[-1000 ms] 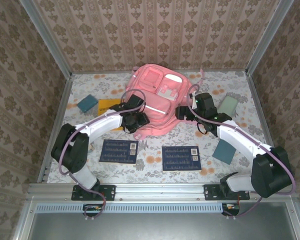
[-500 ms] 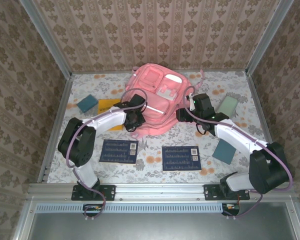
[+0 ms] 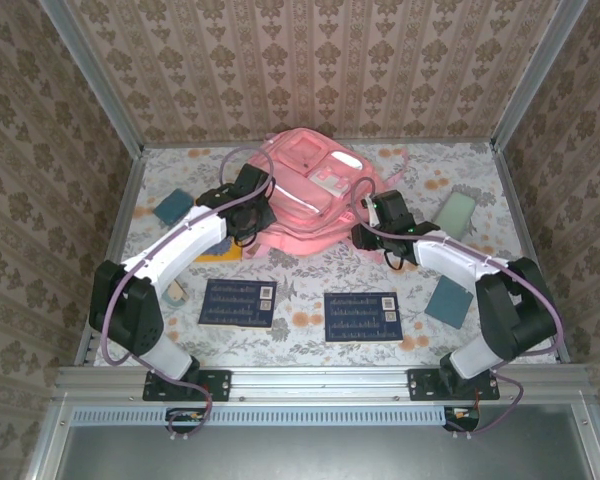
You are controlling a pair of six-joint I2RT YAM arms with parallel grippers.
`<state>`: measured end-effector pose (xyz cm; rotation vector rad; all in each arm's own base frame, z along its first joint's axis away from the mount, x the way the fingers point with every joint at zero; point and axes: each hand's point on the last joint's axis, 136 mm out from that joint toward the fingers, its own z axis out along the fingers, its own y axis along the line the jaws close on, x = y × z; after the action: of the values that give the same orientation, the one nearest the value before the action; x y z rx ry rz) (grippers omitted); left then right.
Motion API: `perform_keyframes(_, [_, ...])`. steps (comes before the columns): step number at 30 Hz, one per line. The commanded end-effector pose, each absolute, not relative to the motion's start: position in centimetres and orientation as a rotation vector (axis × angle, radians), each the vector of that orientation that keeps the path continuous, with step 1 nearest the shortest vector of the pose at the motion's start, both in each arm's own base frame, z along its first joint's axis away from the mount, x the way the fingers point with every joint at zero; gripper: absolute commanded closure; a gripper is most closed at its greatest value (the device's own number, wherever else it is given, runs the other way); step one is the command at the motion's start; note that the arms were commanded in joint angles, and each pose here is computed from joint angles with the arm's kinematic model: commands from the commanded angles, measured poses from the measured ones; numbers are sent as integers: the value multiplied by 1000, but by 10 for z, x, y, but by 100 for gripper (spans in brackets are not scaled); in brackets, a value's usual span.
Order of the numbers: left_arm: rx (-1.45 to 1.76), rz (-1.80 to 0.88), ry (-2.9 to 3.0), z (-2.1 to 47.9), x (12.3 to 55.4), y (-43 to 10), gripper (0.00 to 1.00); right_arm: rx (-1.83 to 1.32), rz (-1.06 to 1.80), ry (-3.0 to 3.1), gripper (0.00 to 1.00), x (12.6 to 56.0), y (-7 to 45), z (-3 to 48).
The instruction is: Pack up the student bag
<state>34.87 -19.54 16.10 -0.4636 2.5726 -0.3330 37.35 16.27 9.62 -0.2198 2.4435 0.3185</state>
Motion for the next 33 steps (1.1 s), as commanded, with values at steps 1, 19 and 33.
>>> perform_keyframes(1, [-418,-349,2502,196,356,-191,100,-229,353,2414,58,385,173,101])
perform_keyframes(19, [-410,-365,2481,214,360,-193,100,-85,361,2403,68,417,156,83])
perform_keyframes(33, [-412,-398,2488,215,361,-200,100,-55,474,2413,69,412,164,77])
